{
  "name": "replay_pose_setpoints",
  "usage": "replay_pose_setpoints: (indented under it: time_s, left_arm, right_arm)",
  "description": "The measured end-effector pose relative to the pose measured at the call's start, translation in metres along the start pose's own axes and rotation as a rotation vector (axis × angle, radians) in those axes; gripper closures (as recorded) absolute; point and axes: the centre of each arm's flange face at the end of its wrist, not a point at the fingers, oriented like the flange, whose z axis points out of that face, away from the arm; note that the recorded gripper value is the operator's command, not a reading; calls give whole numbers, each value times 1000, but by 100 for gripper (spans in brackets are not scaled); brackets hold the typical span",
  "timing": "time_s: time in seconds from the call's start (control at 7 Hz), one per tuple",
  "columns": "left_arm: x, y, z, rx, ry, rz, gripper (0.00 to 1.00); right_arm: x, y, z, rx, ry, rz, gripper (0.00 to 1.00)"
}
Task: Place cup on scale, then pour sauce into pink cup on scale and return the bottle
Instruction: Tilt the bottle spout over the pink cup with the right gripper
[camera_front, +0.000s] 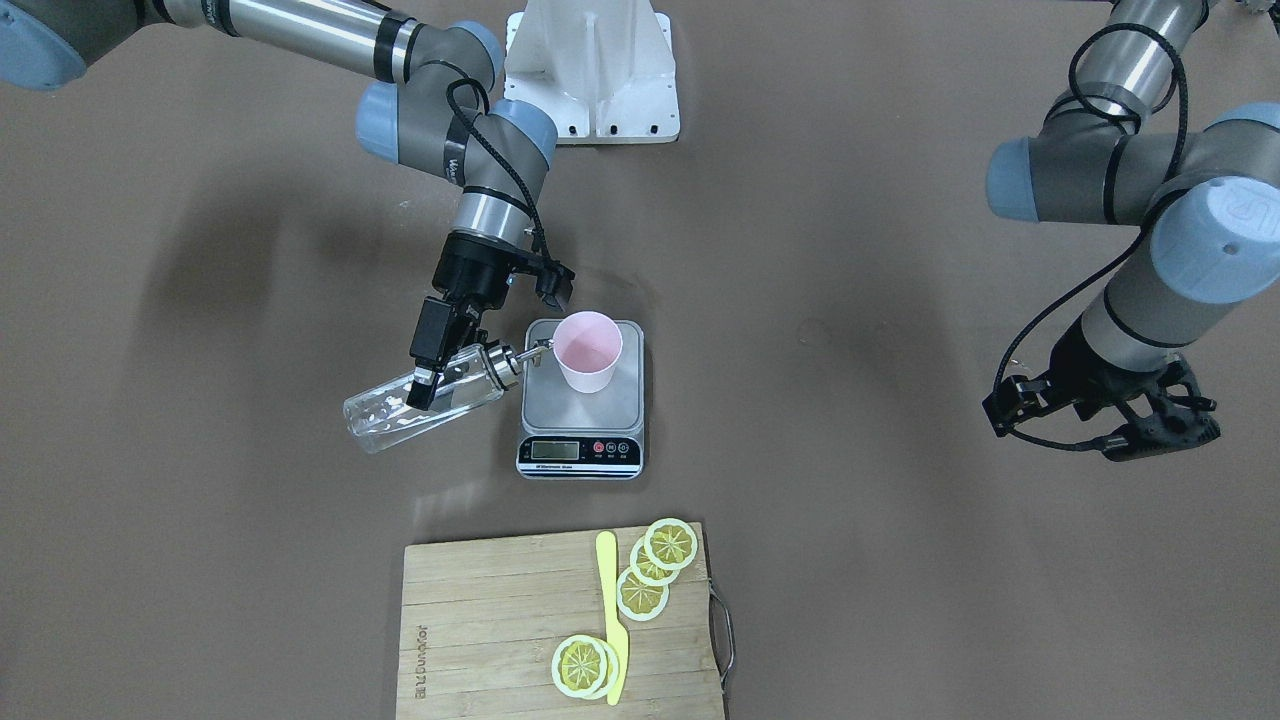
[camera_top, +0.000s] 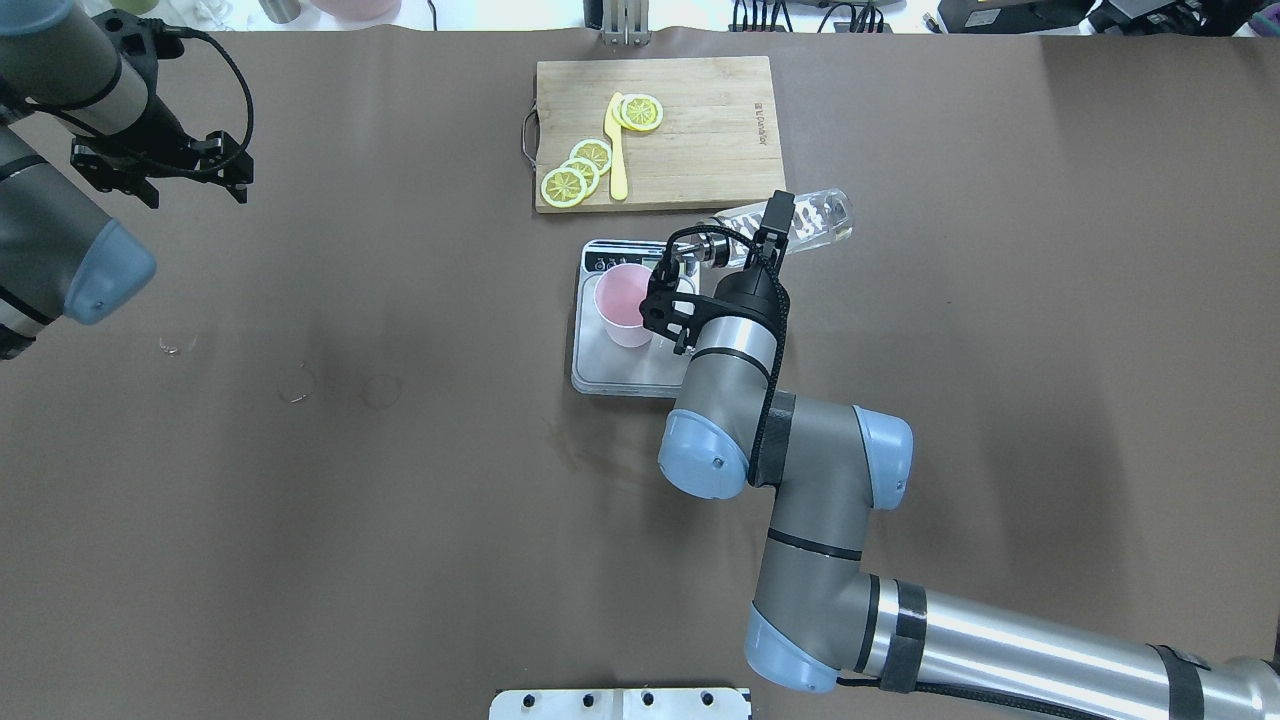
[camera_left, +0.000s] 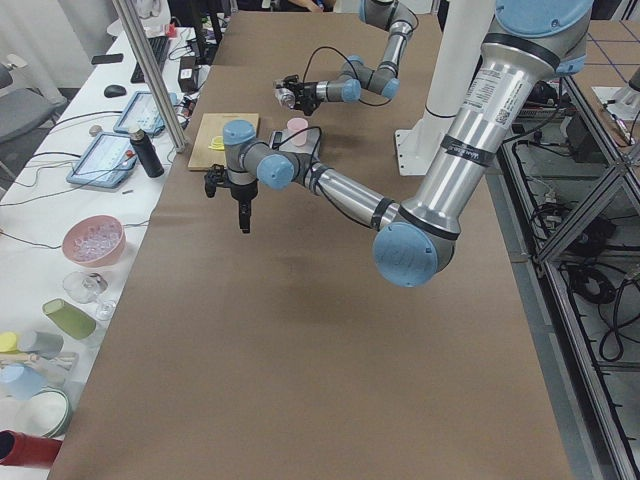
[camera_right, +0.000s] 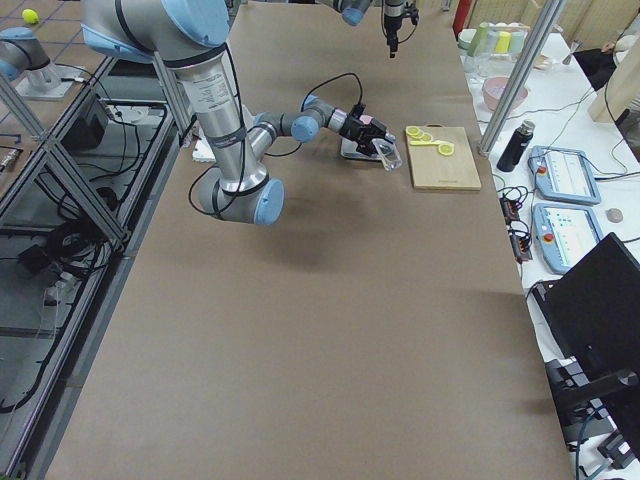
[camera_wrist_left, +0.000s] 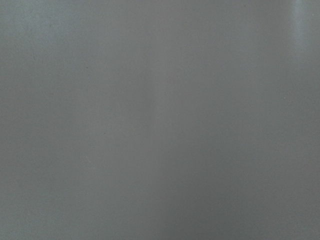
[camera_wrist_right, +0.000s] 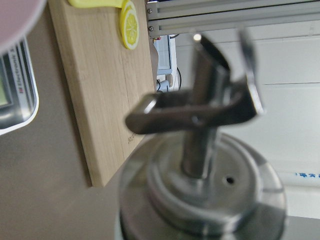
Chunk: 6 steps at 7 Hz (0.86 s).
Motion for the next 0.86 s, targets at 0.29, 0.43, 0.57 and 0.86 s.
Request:
replay_pose_setpoints:
  time_s: [0.29,0.43,0.57,0.86]
  left_arm:
    - [-5,-2,4,1,-2,-3,1]
    - [-7,-2,6,-1,-4,-5,1]
    - [-8,-2,7,-2,-6,-4,1]
    - [-13,-5,10,-5,-11,-4,1]
  right_arm:
    - [7,-8,2,1,40,-37,100]
    - [10,-9,1,0,71,-62,100]
    - [11,-9,2,-4,98,-84,100]
    - [7,-5,0,0,144,-109,100]
